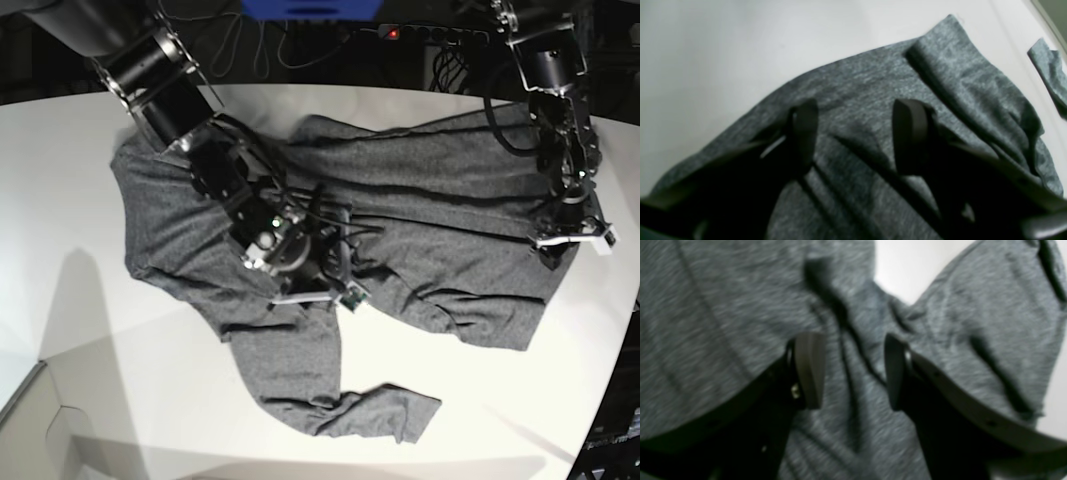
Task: Layout the t-shirt on the table in an organized manner, then fold the t-shirt properly
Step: 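Drag the grasped fabric with the right gripper toward the sleeve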
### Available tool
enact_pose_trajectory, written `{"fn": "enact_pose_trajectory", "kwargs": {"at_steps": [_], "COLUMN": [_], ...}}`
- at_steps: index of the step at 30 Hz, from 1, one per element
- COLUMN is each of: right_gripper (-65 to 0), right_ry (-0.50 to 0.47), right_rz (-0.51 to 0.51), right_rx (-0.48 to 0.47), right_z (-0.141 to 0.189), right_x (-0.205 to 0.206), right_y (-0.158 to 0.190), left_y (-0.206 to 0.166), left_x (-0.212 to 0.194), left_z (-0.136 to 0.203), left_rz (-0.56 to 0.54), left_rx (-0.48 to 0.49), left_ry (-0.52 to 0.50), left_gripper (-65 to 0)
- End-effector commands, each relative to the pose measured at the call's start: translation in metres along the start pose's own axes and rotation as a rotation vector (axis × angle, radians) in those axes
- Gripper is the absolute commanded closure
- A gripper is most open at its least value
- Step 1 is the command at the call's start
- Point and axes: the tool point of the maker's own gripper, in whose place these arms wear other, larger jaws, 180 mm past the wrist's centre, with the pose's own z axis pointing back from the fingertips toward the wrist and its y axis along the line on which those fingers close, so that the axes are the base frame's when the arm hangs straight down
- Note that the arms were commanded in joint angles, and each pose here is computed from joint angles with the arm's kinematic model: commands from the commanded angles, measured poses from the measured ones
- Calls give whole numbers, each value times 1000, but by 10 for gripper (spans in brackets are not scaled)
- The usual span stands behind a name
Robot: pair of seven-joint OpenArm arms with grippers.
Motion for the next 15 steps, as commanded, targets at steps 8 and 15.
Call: {"fn": "enact_pose_trajectory", "kwargs": {"at_steps": [8,15], "right_gripper": [-299,-298], "right_ry": [-82,-93], "right_rz": [-26,-39], "right_rx": [12,18], "right_z": [-18,-31], "right_x": [26,25], "right_y": [-3,-7], "left_y": [11,9], "left_x": [-15,-17], "left_z": [2,1], "left_rz": [-3,0], "left_rx": [43,40], "left_ry": [72,75], "left_gripper": [-352,-352]}}
